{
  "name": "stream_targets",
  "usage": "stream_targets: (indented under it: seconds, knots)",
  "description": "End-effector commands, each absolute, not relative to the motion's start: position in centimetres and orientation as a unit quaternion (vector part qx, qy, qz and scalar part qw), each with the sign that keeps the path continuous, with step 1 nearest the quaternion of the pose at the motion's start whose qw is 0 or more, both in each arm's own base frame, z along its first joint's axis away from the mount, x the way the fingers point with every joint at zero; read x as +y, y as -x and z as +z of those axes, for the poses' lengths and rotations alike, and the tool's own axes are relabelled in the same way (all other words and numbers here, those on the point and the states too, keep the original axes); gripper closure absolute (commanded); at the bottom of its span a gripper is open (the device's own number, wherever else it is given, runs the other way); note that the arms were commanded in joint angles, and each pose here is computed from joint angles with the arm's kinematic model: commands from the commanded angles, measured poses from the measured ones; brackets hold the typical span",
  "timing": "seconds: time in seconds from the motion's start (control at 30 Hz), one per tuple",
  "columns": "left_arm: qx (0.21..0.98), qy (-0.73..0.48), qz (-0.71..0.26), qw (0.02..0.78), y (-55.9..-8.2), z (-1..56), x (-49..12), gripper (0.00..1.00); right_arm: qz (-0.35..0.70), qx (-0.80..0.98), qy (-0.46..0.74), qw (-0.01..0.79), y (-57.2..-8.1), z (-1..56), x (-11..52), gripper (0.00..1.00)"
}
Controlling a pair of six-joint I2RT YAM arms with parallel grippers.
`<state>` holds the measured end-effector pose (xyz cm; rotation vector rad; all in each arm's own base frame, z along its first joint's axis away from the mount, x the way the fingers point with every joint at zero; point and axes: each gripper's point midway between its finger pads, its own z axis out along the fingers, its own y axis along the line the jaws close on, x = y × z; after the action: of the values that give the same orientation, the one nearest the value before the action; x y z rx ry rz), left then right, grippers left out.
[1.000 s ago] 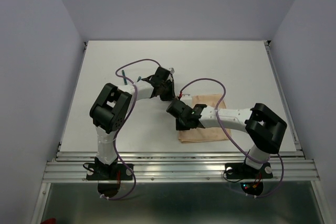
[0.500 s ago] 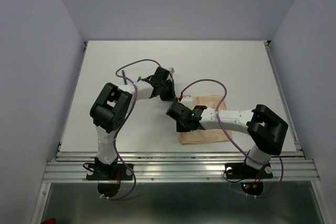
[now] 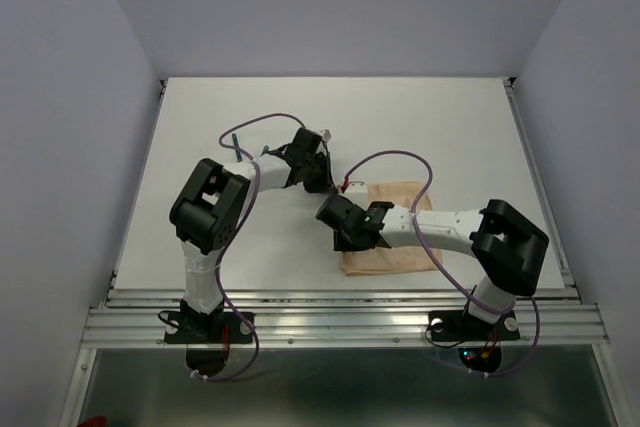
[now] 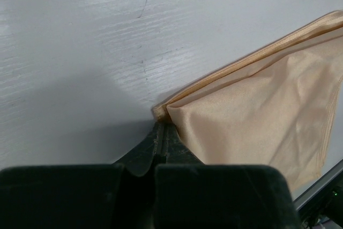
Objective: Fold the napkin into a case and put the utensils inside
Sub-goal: Smooth out the lower triangle-folded napkin at the center of the board.
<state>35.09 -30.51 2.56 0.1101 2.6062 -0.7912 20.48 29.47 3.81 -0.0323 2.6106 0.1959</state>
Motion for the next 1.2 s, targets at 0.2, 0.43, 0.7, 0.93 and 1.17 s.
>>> stream_targets:
  seconds: [0.2,0.43,0.7,0.93,1.17]
  knots:
    - [0.931,-0.047,-0.265,0.247,-34.8,7.5,-28.7,0.71,0.075,0.929,-0.053,0.358,-25.7,10.5,26.3,0.57]
    - [0.924,-0.034,-0.272,0.266,-34.7,9.8,-28.4,0.34,0.036,0.918,-0.147,0.367,-29.4,11.1,16.2,0.58]
    - [0.927,-0.025,-0.301,0.221,-33.5,7.0,-29.7,0.19,0.014,0.908,-0.213,0.360,-33.2,10.6,8.0,0.66]
    - [0.935,-0.027,-0.301,0.187,-33.1,4.0,-30.7,0.28,-0.032,0.913,-0.233,0.334,-35.1,8.0,4.2,0.69]
    - [0.939,-0.022,-0.293,0.179,-33.4,2.6,-30.7,0.55,-0.046,0.917,-0.238,0.318,-36.4,5.6,3.0,0.77]
